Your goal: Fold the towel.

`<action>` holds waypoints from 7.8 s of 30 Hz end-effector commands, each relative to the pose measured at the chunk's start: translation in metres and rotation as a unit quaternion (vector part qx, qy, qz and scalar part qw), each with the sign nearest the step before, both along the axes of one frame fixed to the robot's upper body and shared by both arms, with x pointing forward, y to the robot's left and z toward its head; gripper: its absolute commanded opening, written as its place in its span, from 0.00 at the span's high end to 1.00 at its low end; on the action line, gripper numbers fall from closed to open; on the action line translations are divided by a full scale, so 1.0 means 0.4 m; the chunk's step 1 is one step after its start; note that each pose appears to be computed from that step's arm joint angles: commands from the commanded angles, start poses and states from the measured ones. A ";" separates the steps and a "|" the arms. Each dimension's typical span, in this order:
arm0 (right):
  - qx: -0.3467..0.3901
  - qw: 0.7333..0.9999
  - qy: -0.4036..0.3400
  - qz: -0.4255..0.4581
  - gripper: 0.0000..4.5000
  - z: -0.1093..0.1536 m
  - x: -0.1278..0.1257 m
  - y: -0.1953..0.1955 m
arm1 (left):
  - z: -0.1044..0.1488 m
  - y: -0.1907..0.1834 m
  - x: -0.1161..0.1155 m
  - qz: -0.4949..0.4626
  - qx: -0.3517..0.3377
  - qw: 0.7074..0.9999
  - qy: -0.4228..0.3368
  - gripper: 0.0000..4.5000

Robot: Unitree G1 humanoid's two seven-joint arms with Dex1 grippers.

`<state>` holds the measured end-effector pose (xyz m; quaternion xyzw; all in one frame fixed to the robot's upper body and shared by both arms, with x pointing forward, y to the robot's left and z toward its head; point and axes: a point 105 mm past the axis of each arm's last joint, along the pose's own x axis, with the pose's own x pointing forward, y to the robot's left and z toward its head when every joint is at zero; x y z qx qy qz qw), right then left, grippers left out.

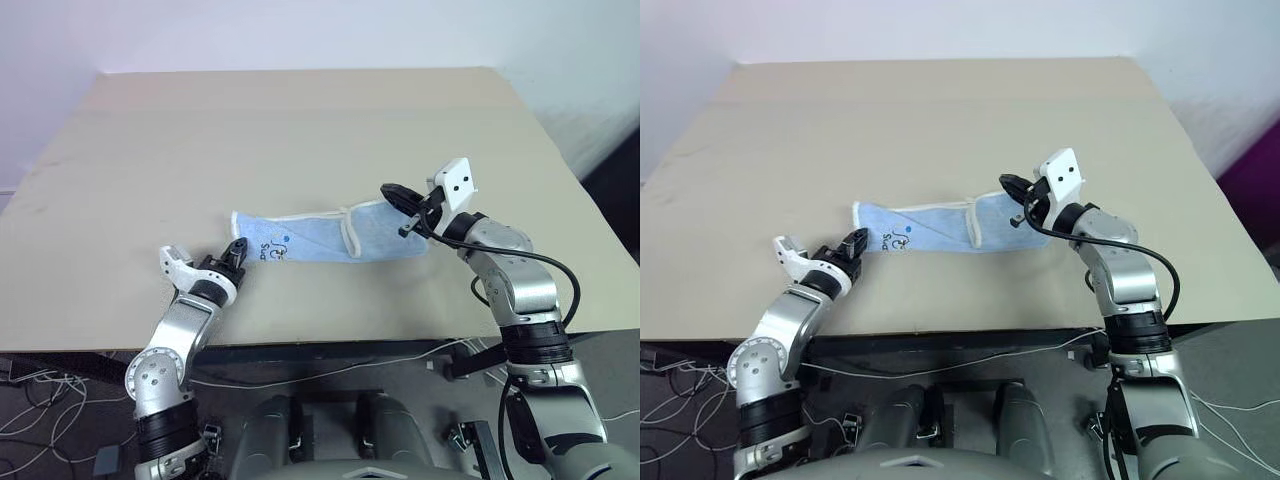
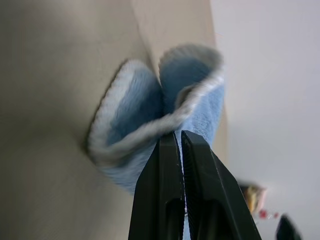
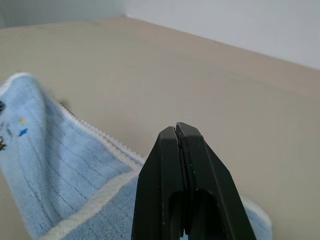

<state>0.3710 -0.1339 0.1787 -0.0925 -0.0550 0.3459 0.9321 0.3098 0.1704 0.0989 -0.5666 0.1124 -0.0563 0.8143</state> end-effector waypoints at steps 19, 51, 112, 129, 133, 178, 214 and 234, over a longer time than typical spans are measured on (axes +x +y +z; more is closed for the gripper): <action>-0.008 1.000 -0.015 0.002 1.00 0.016 -0.002 0.010 | 0.066 0.041 -0.061 -0.009 0.052 0.997 -0.052 0.00; -0.008 1.000 -0.009 -0.020 1.00 -0.014 -0.011 -0.011 | -0.040 0.075 -0.067 -0.144 0.132 0.980 0.027 0.90; -0.007 1.000 -0.011 -0.009 1.00 -0.009 -0.011 0.015 | -0.025 -0.032 0.012 -0.062 -0.026 0.992 0.104 0.98; -0.006 1.000 -0.008 -0.004 1.00 -0.015 -0.010 0.022 | 0.129 0.145 0.002 0.018 0.024 1.000 0.006 0.99; -0.005 1.000 -0.008 -0.003 1.00 -0.013 -0.007 0.024 | 0.160 0.188 0.002 0.034 0.046 0.998 -0.013 0.99; 0.006 0.999 -0.024 -0.048 1.00 -0.002 -0.010 -0.012 | 0.246 -0.324 0.055 -0.404 0.260 0.847 -0.229 0.24; 0.006 0.992 0.118 0.054 1.00 -0.166 -0.010 0.174 | 0.080 -0.161 0.168 -0.233 0.511 0.778 -0.282 0.99; 0.282 0.903 0.324 0.025 0.00 -0.090 -0.032 0.040 | 0.097 0.060 0.103 -0.179 0.608 0.730 -0.257 1.00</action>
